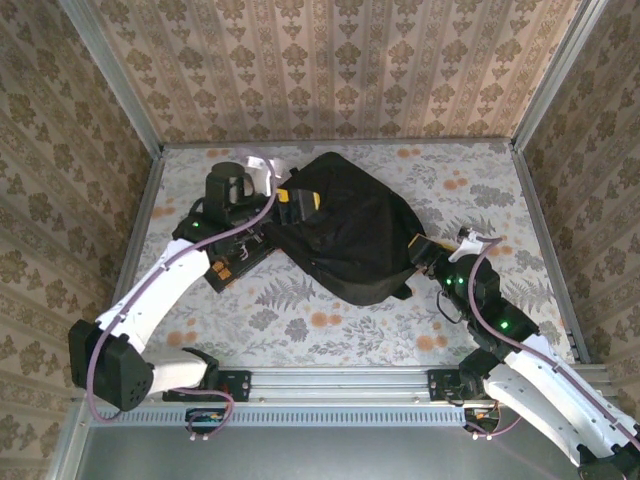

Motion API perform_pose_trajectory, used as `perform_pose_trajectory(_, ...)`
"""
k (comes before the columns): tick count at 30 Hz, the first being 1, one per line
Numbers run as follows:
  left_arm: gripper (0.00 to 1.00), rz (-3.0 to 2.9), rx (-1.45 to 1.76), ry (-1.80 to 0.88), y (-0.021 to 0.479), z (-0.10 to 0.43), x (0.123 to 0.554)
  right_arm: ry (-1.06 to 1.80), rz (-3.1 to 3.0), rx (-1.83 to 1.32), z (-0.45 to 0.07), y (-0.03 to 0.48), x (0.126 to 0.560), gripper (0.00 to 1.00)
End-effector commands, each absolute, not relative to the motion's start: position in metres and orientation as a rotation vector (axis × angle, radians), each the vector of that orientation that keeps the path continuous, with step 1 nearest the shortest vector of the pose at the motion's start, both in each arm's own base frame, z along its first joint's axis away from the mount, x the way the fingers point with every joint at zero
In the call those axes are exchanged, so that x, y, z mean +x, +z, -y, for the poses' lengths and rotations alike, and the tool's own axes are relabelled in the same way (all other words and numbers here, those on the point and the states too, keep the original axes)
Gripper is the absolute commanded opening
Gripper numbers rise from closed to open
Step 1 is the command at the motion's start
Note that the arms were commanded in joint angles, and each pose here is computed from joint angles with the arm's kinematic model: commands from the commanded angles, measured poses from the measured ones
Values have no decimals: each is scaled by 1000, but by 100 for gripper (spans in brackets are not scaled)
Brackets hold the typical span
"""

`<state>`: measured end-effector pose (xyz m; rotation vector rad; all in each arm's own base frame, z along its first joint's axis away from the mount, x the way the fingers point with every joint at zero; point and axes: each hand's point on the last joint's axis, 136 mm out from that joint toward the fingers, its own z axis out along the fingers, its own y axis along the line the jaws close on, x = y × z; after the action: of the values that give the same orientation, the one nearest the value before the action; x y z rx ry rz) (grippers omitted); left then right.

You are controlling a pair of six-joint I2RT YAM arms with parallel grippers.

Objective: Pack the student bag
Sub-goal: Close the student bag at the top-center of the table.

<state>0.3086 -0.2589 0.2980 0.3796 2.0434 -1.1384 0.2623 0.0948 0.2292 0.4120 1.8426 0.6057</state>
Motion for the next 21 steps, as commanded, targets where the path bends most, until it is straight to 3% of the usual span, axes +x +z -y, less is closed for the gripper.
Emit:
perform_pose_trajectory(1,87,-2086,251,-1121,288,245,318,606,-1852,346,-100,239,262,61)
perform_pose_trajectory(8,94,-2365,-373,-527,209,132,366,672,-1941,219,-130,239,268,58)
perform_pose_trajectory(13,94,-2470,-843,-348,142,67,368,733,-1985,166,-148,236,269,56)
perform_pose_trajectory(21,94,-2566,-1233,-247,52,49,341,825,-2019,72,-175,238,264,53)
